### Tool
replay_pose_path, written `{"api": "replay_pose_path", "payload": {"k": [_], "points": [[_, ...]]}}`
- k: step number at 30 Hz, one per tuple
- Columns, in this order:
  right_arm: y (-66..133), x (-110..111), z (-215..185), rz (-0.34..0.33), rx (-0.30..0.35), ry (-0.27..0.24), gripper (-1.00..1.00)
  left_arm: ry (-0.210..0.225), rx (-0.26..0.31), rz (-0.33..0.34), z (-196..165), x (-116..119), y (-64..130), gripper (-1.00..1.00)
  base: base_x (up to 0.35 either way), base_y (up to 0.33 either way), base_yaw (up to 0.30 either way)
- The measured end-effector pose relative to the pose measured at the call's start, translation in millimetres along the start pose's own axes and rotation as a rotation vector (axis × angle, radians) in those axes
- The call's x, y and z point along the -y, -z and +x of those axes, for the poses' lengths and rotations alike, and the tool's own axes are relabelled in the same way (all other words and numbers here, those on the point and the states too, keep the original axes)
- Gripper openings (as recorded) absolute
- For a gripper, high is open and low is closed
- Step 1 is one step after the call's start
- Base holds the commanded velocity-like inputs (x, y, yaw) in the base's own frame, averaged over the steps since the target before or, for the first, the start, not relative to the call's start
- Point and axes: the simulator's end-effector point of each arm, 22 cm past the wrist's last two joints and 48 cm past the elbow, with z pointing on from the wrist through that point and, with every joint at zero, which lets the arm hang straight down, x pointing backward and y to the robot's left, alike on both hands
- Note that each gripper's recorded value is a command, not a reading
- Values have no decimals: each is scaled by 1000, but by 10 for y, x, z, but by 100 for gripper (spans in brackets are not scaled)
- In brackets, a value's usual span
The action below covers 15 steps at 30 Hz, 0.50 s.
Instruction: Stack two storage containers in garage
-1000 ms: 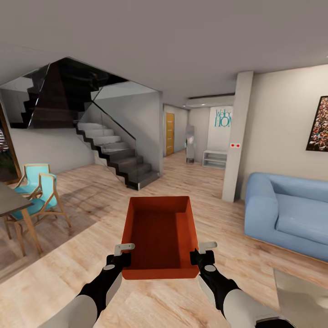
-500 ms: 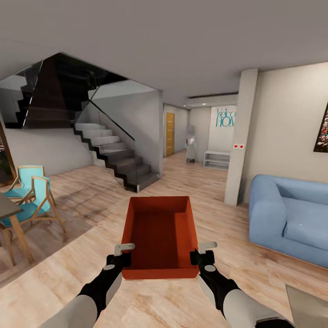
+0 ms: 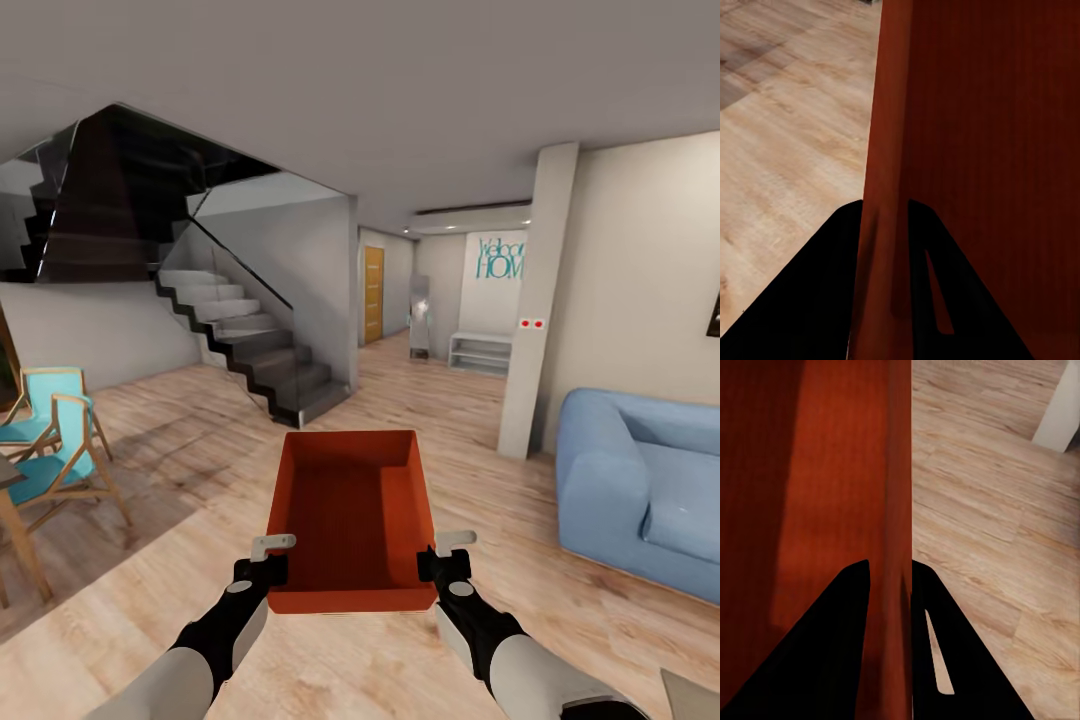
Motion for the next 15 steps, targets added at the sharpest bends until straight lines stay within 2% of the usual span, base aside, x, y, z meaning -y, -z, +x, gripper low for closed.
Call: {"api": "replay_pose_path", "payload": {"k": [15], "points": [[-1,1,-3,0,1,-1,-100,0,1,0,-5,1,0,-100,322,0,0]]}}
